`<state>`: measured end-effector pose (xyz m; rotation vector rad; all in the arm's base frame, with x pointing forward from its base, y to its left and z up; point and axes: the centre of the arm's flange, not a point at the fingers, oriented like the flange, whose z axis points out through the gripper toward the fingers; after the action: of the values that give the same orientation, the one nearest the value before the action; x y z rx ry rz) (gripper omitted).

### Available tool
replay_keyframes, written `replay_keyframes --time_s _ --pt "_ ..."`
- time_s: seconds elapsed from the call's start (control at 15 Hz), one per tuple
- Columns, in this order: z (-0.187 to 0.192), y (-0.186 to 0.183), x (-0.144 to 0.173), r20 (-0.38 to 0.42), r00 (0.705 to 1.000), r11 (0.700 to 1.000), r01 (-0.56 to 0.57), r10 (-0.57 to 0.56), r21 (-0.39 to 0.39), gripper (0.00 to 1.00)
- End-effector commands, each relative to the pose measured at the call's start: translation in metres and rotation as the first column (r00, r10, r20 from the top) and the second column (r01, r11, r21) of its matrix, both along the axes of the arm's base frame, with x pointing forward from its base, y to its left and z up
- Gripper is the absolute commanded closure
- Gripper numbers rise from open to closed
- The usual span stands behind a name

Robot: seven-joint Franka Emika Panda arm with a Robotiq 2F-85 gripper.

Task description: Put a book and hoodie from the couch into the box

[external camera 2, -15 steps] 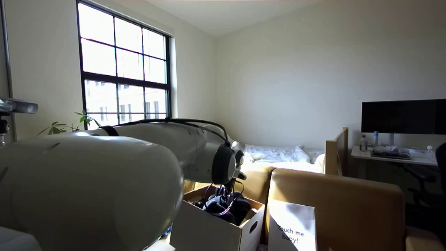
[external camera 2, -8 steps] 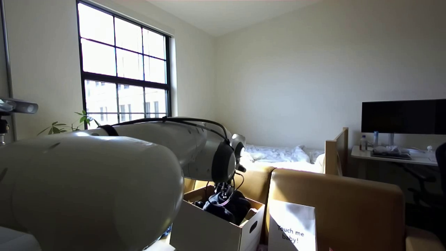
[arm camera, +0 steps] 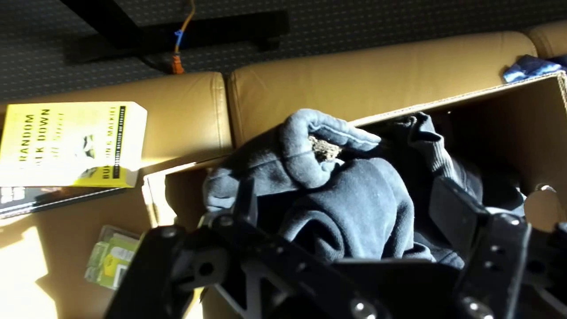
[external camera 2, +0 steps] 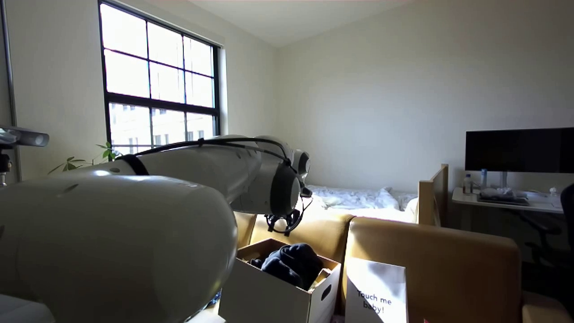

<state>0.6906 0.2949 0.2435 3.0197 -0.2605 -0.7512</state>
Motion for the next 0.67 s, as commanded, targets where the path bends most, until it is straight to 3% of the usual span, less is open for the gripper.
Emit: replay_keyframes --time_s 0.0,0.13,0.4,0.6 --pt "0.061 -0.036 -0.039 0.021 1.000 0.996 0.005 -0.003 -0.091 0.00" --pt "0.086 -0.064 -0.046 0.077 0.997 0.996 0.033 -0.027 -0.082 0.00" --pt "0.126 -0.106 -0.026 0.319 0.941 0.994 0.109 -0.112 0.027 0.00" --pt "0.144 -0.144 -0.001 0.394 0.910 0.992 0.120 -0.129 0.049 0.00"
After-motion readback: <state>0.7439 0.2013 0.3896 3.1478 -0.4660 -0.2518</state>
